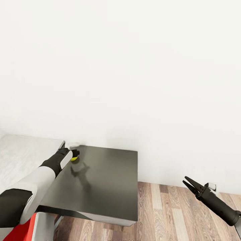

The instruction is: Put all the toys in the child's room - the three board games (two on the bed and one on the table), the two jigsaw puzzles on the table, and the tennis ball on the table - inside the toy box on the table in the child's room.

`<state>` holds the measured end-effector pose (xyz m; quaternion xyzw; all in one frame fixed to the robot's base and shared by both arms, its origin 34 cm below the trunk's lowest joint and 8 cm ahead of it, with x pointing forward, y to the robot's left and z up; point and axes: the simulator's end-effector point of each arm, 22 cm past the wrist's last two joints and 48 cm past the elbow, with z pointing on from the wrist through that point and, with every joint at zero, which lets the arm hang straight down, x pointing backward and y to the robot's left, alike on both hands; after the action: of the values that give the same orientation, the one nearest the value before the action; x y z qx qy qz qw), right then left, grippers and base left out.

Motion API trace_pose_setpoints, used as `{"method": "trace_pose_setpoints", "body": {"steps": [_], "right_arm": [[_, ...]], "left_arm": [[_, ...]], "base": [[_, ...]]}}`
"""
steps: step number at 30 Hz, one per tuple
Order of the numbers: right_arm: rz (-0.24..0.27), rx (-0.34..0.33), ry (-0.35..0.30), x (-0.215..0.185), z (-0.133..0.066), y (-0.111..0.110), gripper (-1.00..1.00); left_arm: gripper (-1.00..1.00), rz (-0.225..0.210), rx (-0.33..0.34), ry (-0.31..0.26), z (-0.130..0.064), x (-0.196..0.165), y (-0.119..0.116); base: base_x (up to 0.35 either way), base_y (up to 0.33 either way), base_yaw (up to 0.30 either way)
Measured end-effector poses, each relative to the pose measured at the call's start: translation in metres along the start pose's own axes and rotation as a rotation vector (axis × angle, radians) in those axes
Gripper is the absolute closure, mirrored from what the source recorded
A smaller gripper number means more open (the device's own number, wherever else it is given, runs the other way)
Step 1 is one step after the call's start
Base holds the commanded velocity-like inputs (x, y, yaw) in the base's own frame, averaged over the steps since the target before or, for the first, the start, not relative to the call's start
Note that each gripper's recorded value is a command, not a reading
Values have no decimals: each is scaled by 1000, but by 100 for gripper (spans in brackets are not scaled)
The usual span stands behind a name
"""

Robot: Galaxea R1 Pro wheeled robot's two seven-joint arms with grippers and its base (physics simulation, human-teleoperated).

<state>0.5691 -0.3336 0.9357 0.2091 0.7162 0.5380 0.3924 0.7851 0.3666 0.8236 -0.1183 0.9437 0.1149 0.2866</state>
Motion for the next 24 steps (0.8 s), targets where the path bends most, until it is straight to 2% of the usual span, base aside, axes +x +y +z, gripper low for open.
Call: {"method": "trace_pose_setpoints", "body": {"steps": [24], "right_arm": [[25, 29, 13, 8, -1, -17, -100]], "left_arm": [[-100, 12, -7, 35, 17, 20, -1]], "base": [[0, 0, 0]]}}
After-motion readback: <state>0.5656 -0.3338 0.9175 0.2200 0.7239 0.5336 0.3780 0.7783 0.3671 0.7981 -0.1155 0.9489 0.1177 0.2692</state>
